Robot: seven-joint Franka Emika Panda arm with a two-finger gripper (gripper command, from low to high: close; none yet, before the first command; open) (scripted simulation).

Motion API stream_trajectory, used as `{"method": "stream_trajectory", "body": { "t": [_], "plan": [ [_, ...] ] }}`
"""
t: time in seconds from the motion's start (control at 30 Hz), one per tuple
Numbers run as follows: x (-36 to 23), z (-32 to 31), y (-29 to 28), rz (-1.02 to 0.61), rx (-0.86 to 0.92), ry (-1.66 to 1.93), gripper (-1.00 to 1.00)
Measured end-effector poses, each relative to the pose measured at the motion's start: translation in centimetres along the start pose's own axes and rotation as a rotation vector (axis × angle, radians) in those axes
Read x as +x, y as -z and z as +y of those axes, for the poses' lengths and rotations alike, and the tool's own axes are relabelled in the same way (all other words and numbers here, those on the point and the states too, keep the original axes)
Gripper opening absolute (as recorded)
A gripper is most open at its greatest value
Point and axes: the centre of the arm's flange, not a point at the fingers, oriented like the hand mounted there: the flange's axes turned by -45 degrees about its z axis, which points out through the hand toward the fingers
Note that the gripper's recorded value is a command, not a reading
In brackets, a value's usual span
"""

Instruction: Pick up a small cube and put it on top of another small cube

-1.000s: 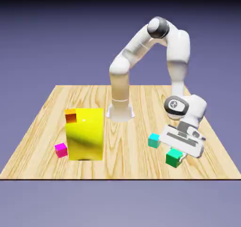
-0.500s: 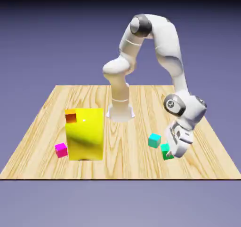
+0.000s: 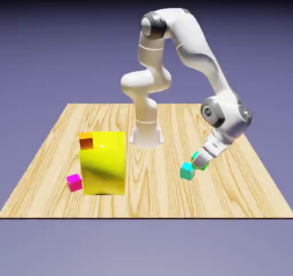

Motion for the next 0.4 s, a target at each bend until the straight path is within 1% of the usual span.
{"method": "stream_trajectory", "body": {
  "t": [0.1, 0.13, 0.17, 0.27, 0.3, 0.37, 0.4],
  "plan": [
    [-1.4, -0.9, 0.3, -0.050, 0.023, -0.082, -1.00],
    [-1.3, -2.0, -1.8, -0.093, 0.031, -0.031, -1.00],
    [-1.3, -2.0, -1.8, -0.093, 0.031, -0.030, -1.00],
    [-0.7, -2.0, -7.0, -0.094, 0.030, -0.032, -1.00],
    [-0.6, -2.1, -8.5, -0.094, 0.031, -0.031, 1.00],
    [-0.6, -2.1, -8.5, -0.094, 0.028, -0.030, 1.00],
    [-0.7, -2.0, -6.8, -0.094, 0.027, -0.032, 1.00]
  ]
}}
